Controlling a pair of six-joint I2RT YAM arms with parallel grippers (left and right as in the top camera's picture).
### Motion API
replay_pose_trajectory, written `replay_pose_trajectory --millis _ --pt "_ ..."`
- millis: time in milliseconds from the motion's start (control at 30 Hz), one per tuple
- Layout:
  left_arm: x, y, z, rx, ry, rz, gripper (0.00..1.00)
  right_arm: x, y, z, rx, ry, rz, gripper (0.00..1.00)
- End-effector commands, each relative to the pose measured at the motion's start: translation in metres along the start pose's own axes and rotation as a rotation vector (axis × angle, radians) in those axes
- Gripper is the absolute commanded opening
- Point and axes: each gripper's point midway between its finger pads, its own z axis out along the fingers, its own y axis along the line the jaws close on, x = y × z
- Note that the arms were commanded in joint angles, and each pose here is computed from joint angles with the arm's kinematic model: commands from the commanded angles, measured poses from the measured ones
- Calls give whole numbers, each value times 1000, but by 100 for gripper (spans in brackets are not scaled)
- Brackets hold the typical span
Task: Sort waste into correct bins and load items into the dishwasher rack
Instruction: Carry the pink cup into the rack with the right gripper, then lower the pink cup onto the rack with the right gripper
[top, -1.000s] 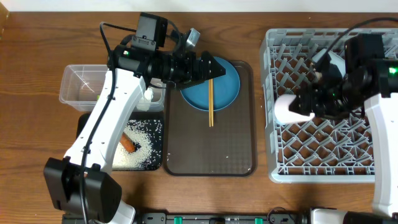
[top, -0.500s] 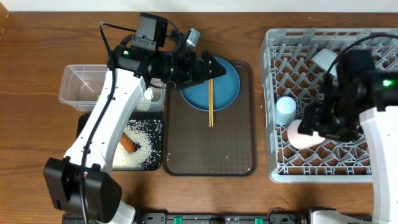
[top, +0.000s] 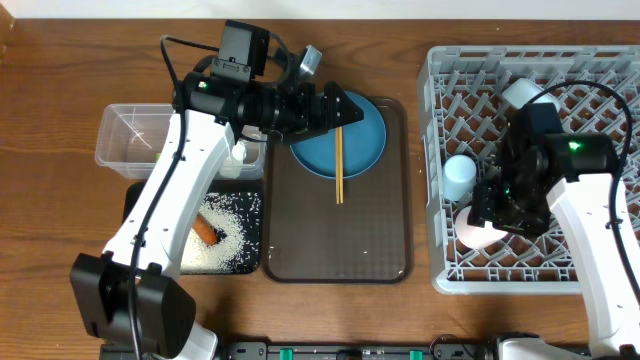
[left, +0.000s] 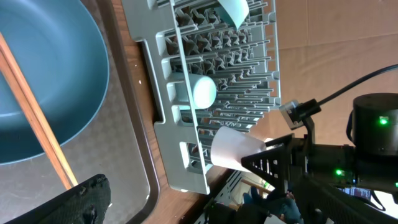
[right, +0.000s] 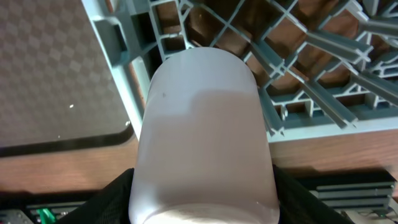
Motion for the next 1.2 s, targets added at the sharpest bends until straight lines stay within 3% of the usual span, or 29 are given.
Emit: replay_pose_trajectory --millis 0,300,367,467,800,900,1167 --pt "1 6 3 -11 8 3 96 1 0 5 11 -5 4 1" --pt "1 6 3 -11 8 3 96 1 -2 26 16 2 -6 4" --pt "1 6 3 -11 7 4 96 2 -3 26 17 5 -13 18" --pt "1 6 3 -11 8 3 96 2 -3 26 17 6 -13 31" --pt "1 6 3 -11 8 3 96 7 -4 26 22 24 -12 54" --pt "1 6 3 -11 7 3 96 8 -4 26 23 28 -12 69" --pt "1 6 3 -11 8 3 96 9 -5 26 25 36 -38 77"
